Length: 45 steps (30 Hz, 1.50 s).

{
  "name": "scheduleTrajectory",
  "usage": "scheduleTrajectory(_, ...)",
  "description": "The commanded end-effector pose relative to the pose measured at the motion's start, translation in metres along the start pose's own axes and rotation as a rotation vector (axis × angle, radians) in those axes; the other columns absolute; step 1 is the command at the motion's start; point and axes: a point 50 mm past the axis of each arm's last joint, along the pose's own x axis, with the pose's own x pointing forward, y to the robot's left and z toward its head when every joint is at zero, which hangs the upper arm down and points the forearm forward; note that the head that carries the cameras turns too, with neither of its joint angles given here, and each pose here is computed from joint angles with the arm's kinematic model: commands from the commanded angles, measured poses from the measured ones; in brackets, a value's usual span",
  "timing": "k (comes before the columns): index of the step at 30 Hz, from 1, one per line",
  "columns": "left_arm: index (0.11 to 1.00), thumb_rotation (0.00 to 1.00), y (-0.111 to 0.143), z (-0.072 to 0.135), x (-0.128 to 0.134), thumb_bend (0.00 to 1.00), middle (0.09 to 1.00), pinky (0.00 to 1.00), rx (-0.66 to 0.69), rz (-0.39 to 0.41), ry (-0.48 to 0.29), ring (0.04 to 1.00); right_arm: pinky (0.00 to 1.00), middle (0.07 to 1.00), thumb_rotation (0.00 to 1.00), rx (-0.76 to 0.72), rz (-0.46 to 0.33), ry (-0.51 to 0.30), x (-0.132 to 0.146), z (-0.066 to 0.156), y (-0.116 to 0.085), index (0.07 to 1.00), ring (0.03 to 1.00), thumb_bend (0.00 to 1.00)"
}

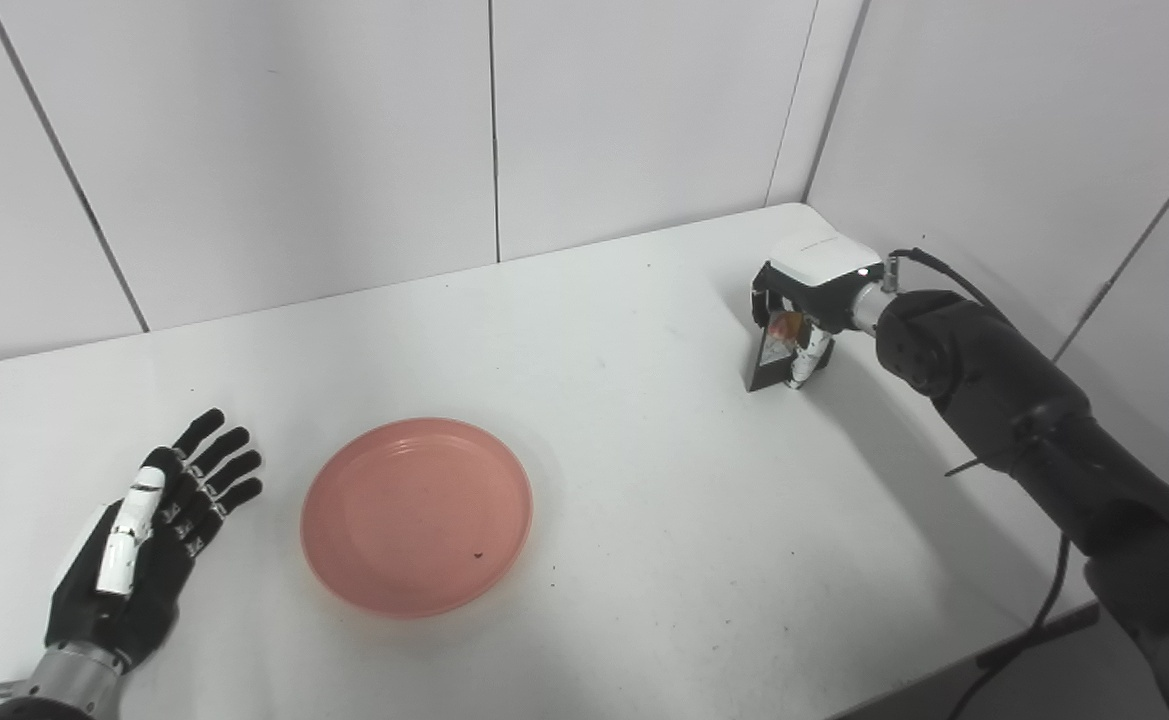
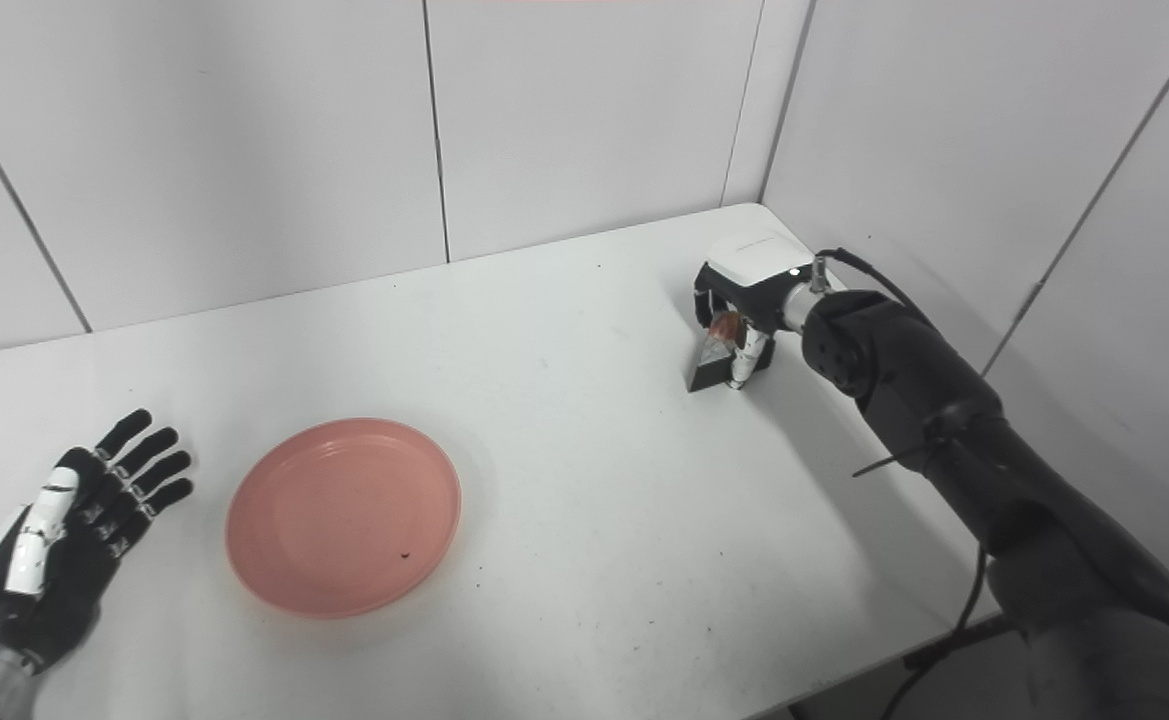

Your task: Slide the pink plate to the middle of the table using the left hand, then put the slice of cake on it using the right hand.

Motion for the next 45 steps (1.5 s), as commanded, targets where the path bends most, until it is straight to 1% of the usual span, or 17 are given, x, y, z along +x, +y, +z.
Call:
scheduleTrajectory(1, 0.9, 0.95, 0.003, -0.026, -0.013, 0.47, 0.905, 0.88, -0.022, 0.034, 0.124, 0.891, 0.52, 0.545, 0.0, 0.003, -0.08, -0.002, 0.002, -0.002, -0.03, 0.465, 0.439, 0.51)
scheduleTrajectory(6, 0.914, 0.99, 0.0, -0.025, -0.011, 0.45, 0.917, 0.9, -0.016, 0.032, 0.124, 0.902, 0.5, 0.539, 0.0, 0.024, -0.074, 0.013, -0.001, -0.002, -0.036, 0.474, 0.433, 0.51)
scheduleTrajectory(9, 0.904, 0.98, -0.002, -0.026, -0.011, 0.45, 0.907, 0.88, -0.012, 0.033, 0.124, 0.891, 0.49, 0.531, 0.0, 0.037, -0.078, 0.001, -0.006, -0.001, -0.044, 0.485, 0.425, 0.51)
scheduleTrajectory(13, 0.909, 0.97, -0.003, -0.03, -0.009, 0.45, 0.908, 0.88, -0.006, 0.024, 0.122, 0.893, 0.43, 0.494, 0.0, 0.061, -0.101, -0.027, -0.018, 0.013, -0.066, 0.543, 0.392, 0.51)
scheduleTrajectory(16, 0.903, 0.96, -0.009, -0.029, -0.007, 0.45, 0.902, 0.87, -0.007, 0.018, 0.117, 0.883, 0.43, 0.502, 0.0, 0.065, -0.114, -0.053, -0.025, 0.025, -0.081, 0.528, 0.396, 0.51)
scheduleTrajectory(17, 0.902, 0.96, -0.011, -0.029, -0.007, 0.45, 0.901, 0.86, -0.008, 0.014, 0.116, 0.88, 0.43, 0.503, 0.0, 0.061, -0.121, -0.067, -0.029, 0.032, -0.088, 0.53, 0.395, 0.51)
scheduleTrajectory(18, 0.919, 0.99, -0.013, -0.028, -0.006, 0.42, 0.919, 0.89, -0.009, 0.011, 0.115, 0.899, 0.42, 0.496, 0.0, 0.058, -0.125, -0.075, -0.031, 0.036, -0.093, 0.536, 0.391, 0.51)
scheduleTrajectory(20, 0.93, 1.0, -0.016, -0.028, -0.005, 0.4, 0.929, 0.91, -0.009, 0.009, 0.115, 0.911, 0.41, 0.491, 0.0, 0.048, -0.127, -0.089, -0.036, 0.048, -0.105, 0.549, 0.386, 0.51)
scheduleTrajectory(25, 0.931, 1.0, -0.026, -0.029, 0.0, 0.38, 0.931, 0.91, 0.002, 0.012, 0.116, 0.912, 0.37, 0.472, 0.0, 0.03, -0.135, -0.158, -0.046, 0.075, -0.127, 0.561, 0.378, 0.51)
scheduleTrajectory(28, 0.938, 1.0, -0.033, -0.029, 0.003, 0.38, 0.936, 0.92, 0.002, 0.012, 0.119, 0.919, 0.38, 0.477, 0.0, 0.022, -0.144, -0.196, -0.05, 0.092, -0.138, 0.557, 0.385, 0.51)
scheduleTrajectory(29, 0.939, 1.0, -0.035, -0.029, 0.003, 0.38, 0.937, 0.92, 0.001, 0.012, 0.12, 0.92, 0.37, 0.471, 0.0, 0.021, -0.145, -0.202, -0.051, 0.094, -0.14, 0.56, 0.382, 0.51)
scheduleTrajectory(32, 0.937, 1.0, -0.044, -0.028, 0.006, 0.36, 0.935, 0.92, -0.006, 0.024, 0.124, 0.92, 0.36, 0.464, 0.0, 0.014, -0.158, -0.263, -0.054, 0.118, -0.148, 0.562, 0.376, 0.51)
scheduleTrajectory(36, 0.934, 1.0, -0.054, -0.027, 0.01, 0.36, 0.932, 0.92, -0.002, 0.026, 0.129, 0.922, 0.38, 0.486, 0.0, 0.007, -0.203, -0.344, -0.055, 0.142, -0.152, 0.554, 0.377, 0.51)
scheduleTrajectory(38, 0.934, 1.0, -0.06, -0.026, 0.012, 0.36, 0.932, 0.92, 0.003, 0.029, 0.132, 0.922, 0.38, 0.483, 0.0, 0.016, -0.21, -0.378, -0.055, 0.151, -0.154, 0.557, 0.376, 0.51)
scheduleTrajectory(39, 0.934, 1.0, -0.064, -0.026, 0.014, 0.35, 0.932, 0.92, 0.008, 0.033, 0.135, 0.922, 0.38, 0.481, 0.0, 0.026, -0.211, -0.405, -0.055, 0.161, -0.155, 0.558, 0.376, 0.51)
scheduleTrajectory(41, 0.924, 1.0, -0.069, -0.025, 0.017, 0.35, 0.925, 0.91, 0.014, 0.037, 0.137, 0.917, 0.34, 0.505, 0.0, 0.031, -0.219, -0.45, -0.054, 0.176, -0.157, 0.503, 0.406, 0.51)
scheduleTrajectory(45, 0.92, 1.0, -0.077, -0.026, 0.023, 0.35, 0.915, 0.9, 0.02, 0.042, 0.141, 0.905, 0.28, 0.509, 0.0, 0.025, -0.226, -0.509, -0.055, 0.203, -0.159, 0.489, 0.414, 0.52)
